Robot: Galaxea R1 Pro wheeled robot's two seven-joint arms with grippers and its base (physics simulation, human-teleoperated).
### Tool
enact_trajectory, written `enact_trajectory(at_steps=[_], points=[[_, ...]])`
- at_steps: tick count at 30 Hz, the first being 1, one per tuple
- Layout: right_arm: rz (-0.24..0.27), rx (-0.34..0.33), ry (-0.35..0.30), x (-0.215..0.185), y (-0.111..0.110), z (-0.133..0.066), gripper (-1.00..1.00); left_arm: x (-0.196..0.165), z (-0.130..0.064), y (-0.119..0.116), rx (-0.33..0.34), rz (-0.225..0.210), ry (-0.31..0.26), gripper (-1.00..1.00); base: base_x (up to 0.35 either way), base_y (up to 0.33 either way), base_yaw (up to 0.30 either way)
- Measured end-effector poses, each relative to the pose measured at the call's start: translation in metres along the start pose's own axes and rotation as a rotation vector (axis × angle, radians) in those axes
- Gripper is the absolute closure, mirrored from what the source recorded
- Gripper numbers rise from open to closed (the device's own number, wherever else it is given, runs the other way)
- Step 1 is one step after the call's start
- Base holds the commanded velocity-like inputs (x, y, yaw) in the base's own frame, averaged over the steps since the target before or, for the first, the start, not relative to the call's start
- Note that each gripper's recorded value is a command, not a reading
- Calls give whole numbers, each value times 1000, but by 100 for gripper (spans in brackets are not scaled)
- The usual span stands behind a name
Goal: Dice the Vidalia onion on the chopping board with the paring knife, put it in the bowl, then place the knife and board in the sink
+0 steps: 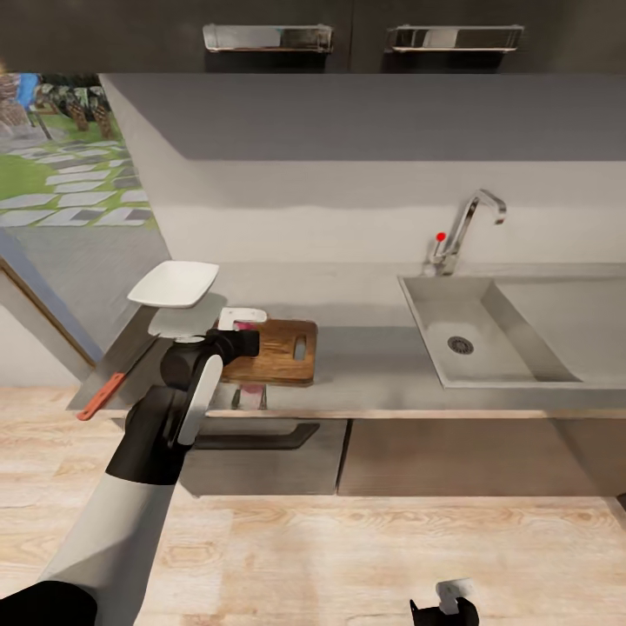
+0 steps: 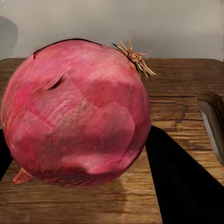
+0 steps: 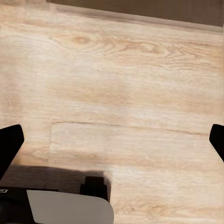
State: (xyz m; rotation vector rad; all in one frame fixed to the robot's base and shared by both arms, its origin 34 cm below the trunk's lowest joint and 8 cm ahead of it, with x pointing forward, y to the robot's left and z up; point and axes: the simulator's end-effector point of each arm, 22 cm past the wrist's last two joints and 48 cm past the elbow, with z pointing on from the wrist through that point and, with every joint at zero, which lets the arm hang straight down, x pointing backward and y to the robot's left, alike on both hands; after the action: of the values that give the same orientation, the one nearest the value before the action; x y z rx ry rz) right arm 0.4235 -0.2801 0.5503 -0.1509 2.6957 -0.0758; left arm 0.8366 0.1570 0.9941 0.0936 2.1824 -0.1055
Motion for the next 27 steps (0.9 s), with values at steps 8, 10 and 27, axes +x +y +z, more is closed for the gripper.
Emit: enact_trajectory(at_steps=[8, 10, 27], points=[[0, 0, 0, 0, 0, 0, -100, 0, 0, 0, 0, 0, 1, 100, 264, 0, 0], [0, 0, 0, 0, 0, 0, -100, 1, 1, 0, 0, 1, 1, 100, 114, 0, 0], [2, -1, 2, 1, 1, 0, -100, 3, 2, 13, -22, 15, 6, 100, 10, 0, 0]])
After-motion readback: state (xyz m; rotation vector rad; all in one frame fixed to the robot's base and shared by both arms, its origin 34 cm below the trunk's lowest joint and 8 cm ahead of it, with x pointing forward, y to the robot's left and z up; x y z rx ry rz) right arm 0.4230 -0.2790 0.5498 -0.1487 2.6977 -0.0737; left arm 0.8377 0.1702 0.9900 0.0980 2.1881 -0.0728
